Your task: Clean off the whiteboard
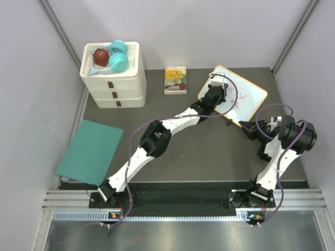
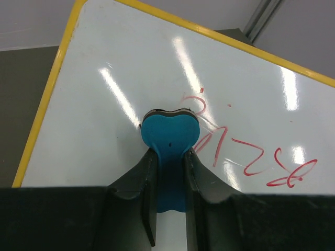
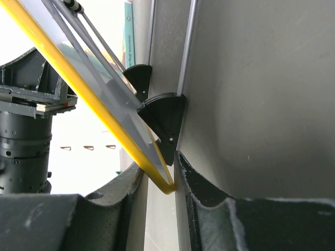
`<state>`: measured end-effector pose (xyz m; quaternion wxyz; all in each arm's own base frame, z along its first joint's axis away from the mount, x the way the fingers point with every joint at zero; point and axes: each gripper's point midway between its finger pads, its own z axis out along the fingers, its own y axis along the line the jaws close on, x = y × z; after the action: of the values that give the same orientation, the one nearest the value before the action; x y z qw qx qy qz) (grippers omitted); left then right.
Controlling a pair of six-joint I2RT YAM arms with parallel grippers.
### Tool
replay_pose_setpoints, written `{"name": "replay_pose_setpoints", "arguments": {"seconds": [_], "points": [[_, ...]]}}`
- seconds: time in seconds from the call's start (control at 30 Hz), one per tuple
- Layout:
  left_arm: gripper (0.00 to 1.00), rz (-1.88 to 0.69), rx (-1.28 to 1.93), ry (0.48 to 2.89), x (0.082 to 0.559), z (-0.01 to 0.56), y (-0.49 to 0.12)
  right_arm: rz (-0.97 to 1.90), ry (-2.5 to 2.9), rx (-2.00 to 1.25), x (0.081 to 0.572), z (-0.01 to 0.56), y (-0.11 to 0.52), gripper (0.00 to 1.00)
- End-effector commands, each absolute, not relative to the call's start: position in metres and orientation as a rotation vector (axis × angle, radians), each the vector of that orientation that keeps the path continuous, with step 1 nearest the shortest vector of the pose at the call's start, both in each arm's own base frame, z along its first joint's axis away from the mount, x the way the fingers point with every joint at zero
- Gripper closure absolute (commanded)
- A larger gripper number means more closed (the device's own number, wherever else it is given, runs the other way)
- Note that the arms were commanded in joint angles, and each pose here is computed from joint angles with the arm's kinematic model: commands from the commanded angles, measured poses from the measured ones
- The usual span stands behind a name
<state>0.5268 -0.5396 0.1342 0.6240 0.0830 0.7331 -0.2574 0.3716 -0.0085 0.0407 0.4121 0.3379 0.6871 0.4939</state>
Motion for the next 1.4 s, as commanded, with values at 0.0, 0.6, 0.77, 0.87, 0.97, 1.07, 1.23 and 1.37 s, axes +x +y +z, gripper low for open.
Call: {"name": "replay_pose_setpoints", "arguments": {"seconds": [0.0,0.6,0.77,0.87,0.97,1.07,1.23,1.37], "points": [[1.00,-0.666,0.277,1.663,0.506,0.146,-0.564,1.226,1.714,0.842,0.375,0.045,-0.011,1.00],[1.00,-0.578,0.459,1.737,0.445,0.102,-0.594,1.229,1.712,0.842,0.375,0.045,-0.011,1.00],[1.00,-0.504,0.423,1.751,0.471,0.097,-0.570,1.230,1.711,0.842,0.375,0.046,-0.011,1.00],[1.00,-0.483,0.357,1.729,0.494,0.105,-0.553,1.228,1.712,0.841,0.375,0.046,-0.011,1.00],[1.00,-0.497,0.255,1.671,0.511,0.122,-0.543,1.229,1.711,0.841,0.374,0.046,-0.010,1.00],[1.00,-0.562,0.210,1.594,0.518,0.143,-0.548,1.229,1.711,0.841,0.374,0.046,-0.010,1.00],[1.00,-0.675,0.209,1.478,0.516,0.166,-0.566,1.230,1.711,0.842,0.374,0.045,-0.010,1.00],[1.00,-0.713,0.241,1.457,0.513,0.167,-0.574,1.230,1.710,0.837,0.374,0.046,-0.010,1.00]]}}
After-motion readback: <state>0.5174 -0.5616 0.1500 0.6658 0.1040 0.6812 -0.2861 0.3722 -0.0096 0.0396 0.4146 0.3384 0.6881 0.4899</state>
